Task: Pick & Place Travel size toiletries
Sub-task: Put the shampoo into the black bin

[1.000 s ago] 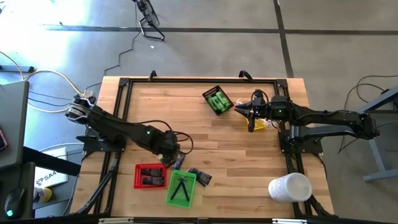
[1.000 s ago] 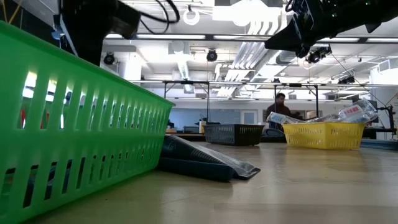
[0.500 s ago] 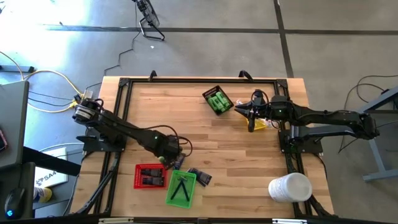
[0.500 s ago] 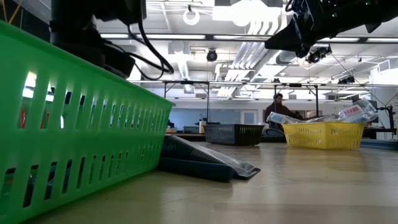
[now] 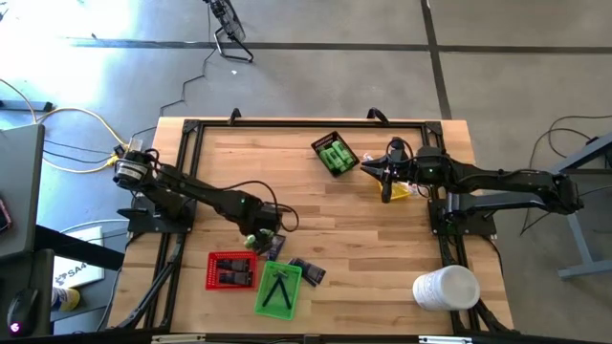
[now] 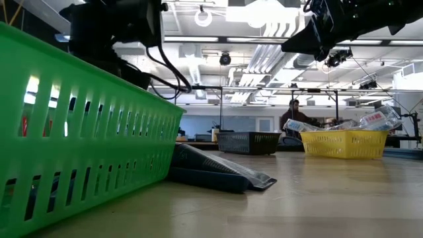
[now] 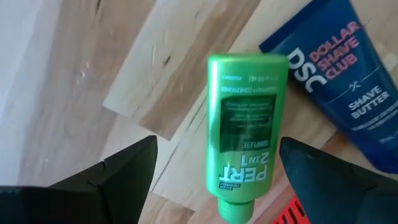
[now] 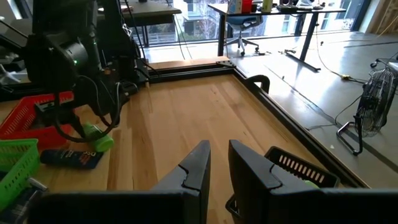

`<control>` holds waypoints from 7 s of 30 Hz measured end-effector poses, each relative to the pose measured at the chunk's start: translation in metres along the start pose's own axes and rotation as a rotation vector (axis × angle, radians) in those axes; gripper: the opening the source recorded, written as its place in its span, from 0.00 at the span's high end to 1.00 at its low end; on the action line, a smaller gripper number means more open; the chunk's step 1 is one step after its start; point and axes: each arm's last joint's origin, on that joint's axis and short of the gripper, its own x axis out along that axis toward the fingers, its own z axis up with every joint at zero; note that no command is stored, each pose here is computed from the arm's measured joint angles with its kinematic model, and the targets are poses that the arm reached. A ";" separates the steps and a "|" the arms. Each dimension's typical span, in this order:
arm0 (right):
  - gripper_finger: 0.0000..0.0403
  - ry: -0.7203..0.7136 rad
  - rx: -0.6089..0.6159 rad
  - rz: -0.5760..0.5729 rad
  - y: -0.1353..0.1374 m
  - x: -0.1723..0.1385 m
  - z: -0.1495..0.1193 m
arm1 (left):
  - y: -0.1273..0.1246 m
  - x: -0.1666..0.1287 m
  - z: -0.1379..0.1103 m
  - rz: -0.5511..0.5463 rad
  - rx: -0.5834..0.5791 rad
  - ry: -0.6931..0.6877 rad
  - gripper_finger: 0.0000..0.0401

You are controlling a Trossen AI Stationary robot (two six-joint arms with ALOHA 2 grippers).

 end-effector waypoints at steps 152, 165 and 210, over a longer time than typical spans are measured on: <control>0.88 -0.429 0.005 0.201 0.040 0.148 -0.002 | 0.135 -0.089 0.023 -0.313 0.381 -1.390 0.55; 0.85 -0.270 -0.005 0.201 0.047 0.187 0.023 | 0.132 -0.087 0.021 -0.345 0.501 -1.361 0.55; 0.22 -0.255 -0.005 0.261 0.049 0.234 0.029 | 0.131 -0.088 0.020 -0.378 0.561 -1.362 0.55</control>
